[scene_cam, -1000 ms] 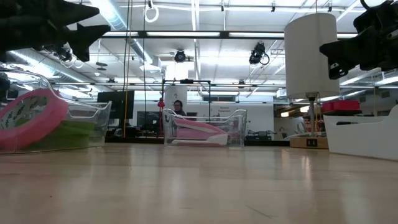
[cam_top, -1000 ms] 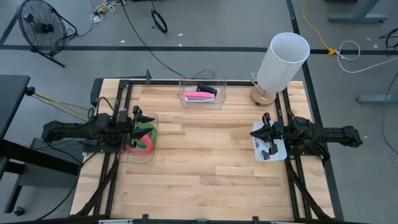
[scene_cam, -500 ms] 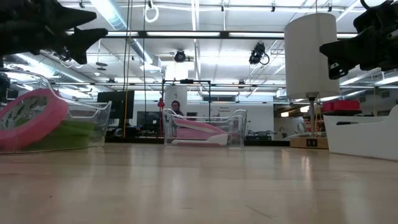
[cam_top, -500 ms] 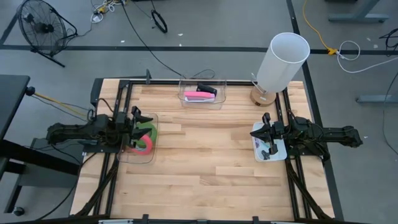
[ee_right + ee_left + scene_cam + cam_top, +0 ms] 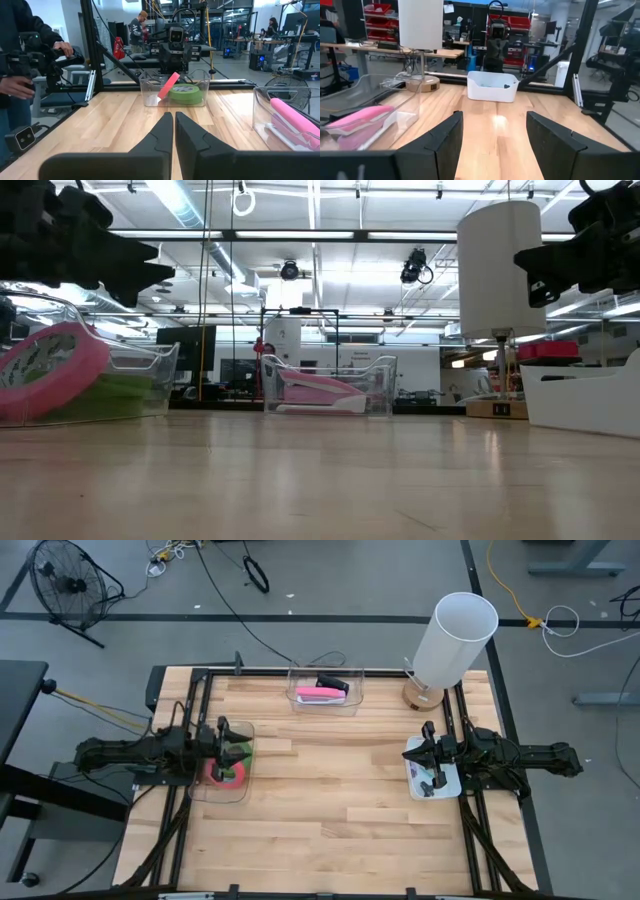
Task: Pick and place Stapler, Stapler remover, tape
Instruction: Return to Home Position
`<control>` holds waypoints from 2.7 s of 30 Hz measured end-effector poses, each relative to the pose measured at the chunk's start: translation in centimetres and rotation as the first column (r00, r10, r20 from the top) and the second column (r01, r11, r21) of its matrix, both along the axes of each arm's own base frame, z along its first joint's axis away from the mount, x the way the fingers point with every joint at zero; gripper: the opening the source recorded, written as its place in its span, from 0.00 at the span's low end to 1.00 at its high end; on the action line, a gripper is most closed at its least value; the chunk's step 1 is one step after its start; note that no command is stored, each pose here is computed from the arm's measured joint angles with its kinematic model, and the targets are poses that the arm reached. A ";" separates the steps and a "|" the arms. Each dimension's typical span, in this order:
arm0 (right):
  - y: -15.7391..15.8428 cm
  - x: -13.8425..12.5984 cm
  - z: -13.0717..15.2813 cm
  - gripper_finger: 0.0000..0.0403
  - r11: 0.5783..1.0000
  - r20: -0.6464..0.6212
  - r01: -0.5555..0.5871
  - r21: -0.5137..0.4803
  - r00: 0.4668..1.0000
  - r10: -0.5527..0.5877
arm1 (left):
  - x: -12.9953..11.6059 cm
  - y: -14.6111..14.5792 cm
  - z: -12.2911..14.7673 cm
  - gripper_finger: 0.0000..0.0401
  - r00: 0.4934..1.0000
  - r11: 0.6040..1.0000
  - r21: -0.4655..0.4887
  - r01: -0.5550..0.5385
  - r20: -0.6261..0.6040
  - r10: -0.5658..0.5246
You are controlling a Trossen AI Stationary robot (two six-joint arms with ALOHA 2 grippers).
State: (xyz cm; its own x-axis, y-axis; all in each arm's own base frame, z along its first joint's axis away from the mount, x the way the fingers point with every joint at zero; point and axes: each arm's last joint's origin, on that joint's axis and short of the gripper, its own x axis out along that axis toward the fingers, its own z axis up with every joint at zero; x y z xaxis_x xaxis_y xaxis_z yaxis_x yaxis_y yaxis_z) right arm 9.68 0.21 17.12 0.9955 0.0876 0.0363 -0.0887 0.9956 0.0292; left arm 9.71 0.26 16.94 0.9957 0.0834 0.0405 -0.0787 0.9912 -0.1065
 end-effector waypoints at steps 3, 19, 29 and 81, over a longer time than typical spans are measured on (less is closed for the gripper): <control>0.0 0.0 0.0 0.06 1.000 0.000 0.000 0.000 1.000 0.000 | 0.0 0.0 0.0 0.55 1.000 0.999 0.043 -0.001 -0.006 0.002; 0.0 0.0 0.0 0.06 1.000 0.000 0.001 -0.002 1.000 -0.001 | 0.0 -0.1 0.0 0.55 1.000 0.999 0.037 0.030 -0.004 -0.030; 0.0 0.0 0.0 0.06 1.000 0.000 0.000 -0.001 1.000 0.000 | 0.0 0.0 0.1 0.55 1.000 0.999 0.040 0.009 0.012 -0.009; 0.0 0.0 0.0 0.06 1.000 -0.001 0.000 0.000 1.000 0.000 | 0.1 -0.2 -0.3 0.09 0.998 0.997 0.059 0.059 -0.034 -0.057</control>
State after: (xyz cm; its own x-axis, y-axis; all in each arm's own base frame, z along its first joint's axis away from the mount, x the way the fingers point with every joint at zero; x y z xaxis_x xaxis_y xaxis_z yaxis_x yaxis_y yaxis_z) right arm 9.69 0.21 17.09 0.9955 0.0876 0.0355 -0.0886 0.9956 0.0292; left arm 9.76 0.08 16.65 0.9997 0.0239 0.0113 -0.0234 0.9987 -0.0454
